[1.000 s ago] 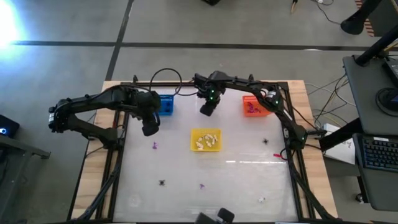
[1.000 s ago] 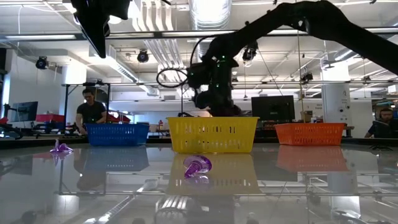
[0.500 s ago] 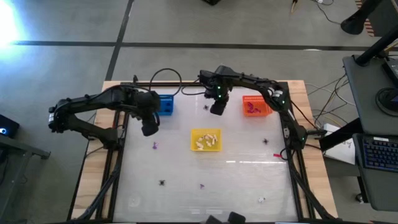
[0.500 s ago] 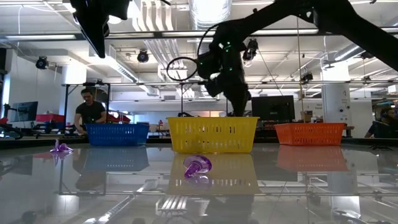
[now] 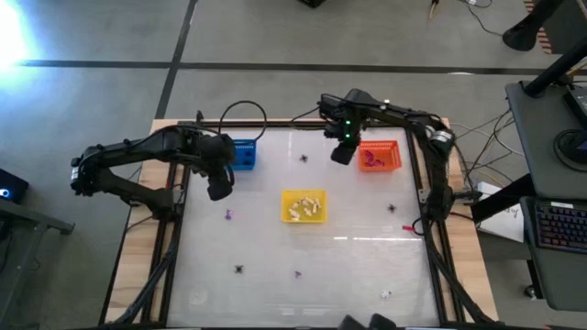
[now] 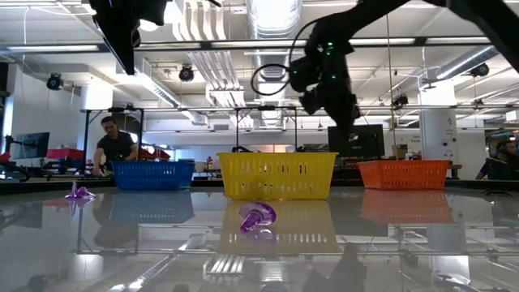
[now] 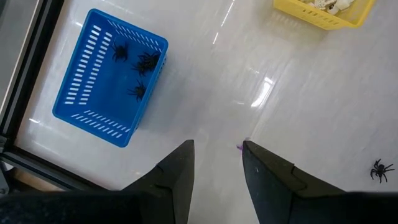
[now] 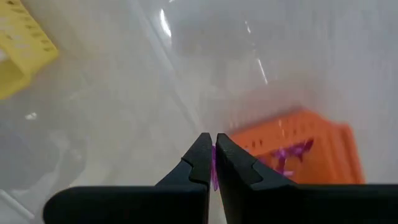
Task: Sort Halloween decoration
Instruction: Put the purple witch hat toy into the orange bin
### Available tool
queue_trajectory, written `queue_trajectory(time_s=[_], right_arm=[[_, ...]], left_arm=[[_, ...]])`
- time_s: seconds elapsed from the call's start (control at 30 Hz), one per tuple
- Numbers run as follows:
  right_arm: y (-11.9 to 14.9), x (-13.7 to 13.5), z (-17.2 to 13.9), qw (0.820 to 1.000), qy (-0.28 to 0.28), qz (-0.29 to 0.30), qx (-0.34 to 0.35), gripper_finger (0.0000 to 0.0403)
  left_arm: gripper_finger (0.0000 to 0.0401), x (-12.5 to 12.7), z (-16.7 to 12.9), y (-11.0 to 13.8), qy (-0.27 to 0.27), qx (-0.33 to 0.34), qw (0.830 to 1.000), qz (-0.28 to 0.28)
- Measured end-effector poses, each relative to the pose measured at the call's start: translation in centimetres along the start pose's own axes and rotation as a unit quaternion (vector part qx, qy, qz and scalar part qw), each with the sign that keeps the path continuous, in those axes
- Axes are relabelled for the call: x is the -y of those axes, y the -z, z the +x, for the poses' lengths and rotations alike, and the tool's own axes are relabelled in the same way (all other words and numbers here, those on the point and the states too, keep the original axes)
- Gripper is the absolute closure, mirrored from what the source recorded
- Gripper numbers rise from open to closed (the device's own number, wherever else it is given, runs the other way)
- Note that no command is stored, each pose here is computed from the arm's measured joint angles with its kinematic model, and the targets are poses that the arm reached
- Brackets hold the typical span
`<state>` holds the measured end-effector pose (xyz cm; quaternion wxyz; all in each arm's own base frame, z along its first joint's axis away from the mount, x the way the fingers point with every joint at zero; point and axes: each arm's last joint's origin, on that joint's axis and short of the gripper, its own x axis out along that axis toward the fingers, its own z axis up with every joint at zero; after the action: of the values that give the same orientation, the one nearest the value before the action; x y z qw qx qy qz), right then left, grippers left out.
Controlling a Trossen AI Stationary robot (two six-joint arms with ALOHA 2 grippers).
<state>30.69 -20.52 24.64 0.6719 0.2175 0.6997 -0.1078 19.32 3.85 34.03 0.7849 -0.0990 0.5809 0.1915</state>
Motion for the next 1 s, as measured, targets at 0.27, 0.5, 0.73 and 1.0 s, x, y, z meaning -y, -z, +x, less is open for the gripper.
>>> queue_trajectory(time_s=[0.27,0.5,0.73,1.0], right_arm=[[3.5,2.3,2.0,0.998,0.002,0.059,0.037,0.0394],[5.1,3.5,4.1,0.996,-0.003,0.086,0.019,0.0394],[5.2,4.2,5.1,0.995,0.002,0.092,0.030,0.0394],[5.2,4.4,5.1,0.995,0.022,0.094,0.032,0.0394]], left_arm=[[0.0282,0.0,0.0,0.0,0.000,0.000,1.000,0.002],[0.0282,0.0,0.0,0.0,0.000,0.000,1.000,0.004],[0.0282,0.0,0.0,0.0,0.000,0.000,1.000,0.001],[0.0282,0.0,0.0,0.0,0.000,0.000,1.000,0.000]])
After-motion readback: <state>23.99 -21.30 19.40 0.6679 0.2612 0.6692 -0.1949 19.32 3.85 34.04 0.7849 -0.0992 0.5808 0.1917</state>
